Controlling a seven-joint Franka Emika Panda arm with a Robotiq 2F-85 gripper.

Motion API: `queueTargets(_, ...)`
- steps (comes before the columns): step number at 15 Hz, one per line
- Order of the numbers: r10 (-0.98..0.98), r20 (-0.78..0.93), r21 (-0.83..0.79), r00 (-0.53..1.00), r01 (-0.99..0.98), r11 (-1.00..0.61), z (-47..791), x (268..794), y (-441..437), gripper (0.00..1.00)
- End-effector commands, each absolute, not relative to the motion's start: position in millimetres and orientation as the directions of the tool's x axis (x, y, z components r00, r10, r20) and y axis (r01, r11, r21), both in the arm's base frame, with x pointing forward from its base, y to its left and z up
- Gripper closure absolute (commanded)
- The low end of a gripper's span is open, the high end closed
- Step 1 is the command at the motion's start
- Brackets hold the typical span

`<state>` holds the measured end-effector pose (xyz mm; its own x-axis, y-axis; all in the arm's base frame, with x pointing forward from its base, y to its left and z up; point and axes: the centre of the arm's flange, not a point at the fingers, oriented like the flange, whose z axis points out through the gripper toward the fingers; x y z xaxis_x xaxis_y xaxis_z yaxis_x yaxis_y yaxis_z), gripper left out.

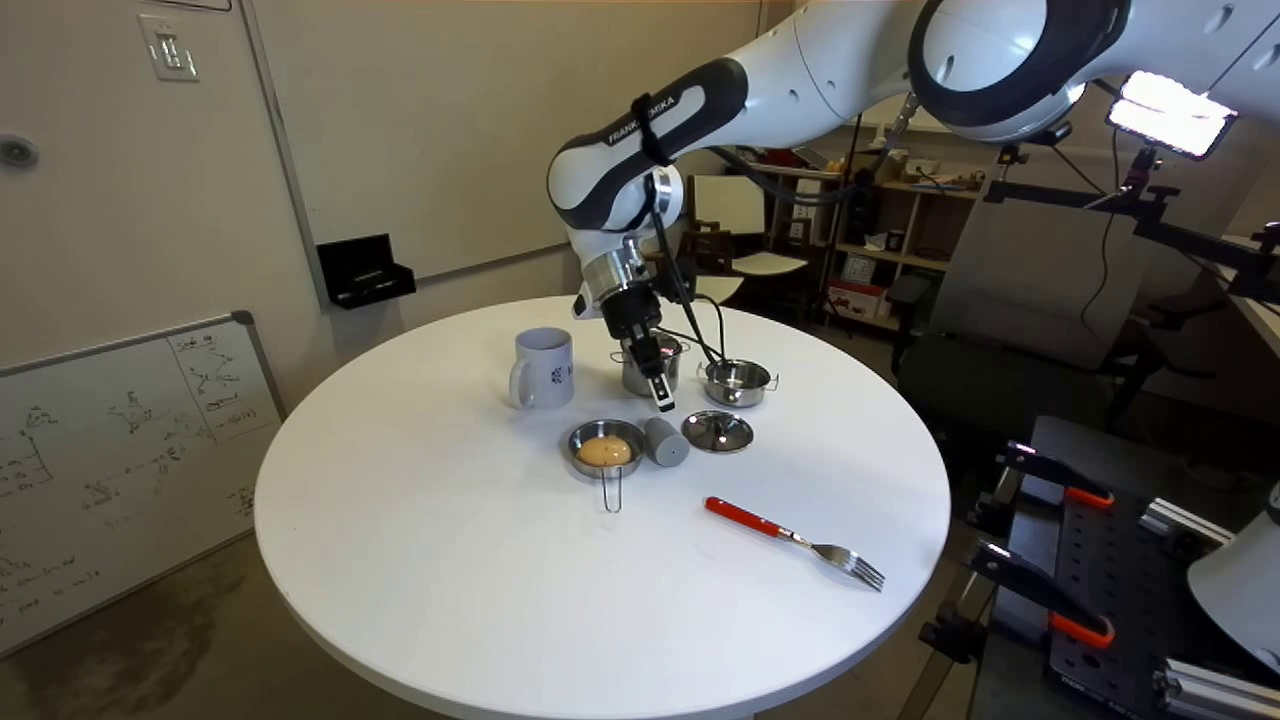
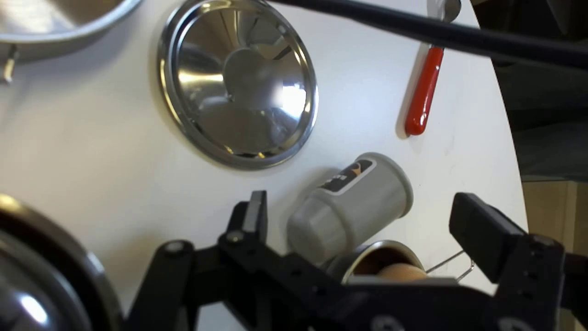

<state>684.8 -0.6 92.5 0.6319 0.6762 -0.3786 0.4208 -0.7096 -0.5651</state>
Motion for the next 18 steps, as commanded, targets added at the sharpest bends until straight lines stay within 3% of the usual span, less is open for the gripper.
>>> queueTargets(1, 0.634, -0.390, -0.512, 0.667, 0.415, -0.752, 123.2, 693.0, -7.0, 0.00)
queueTargets(7, 0.658, -0.324, -0.502, 0.679, 0.466, -0.728, 163.8, 697.8, 0.7, 0.00)
queueTargets(14, 0.586, -0.194, -0.224, 0.786, 0.547, -0.807, 209.8, 725.8, -10.3, 0.00)
queueTargets(18, 0.587, -0.150, -0.237, 0.796, 0.547, -0.803, 211.9, 751.0, -16.3, 0.00)
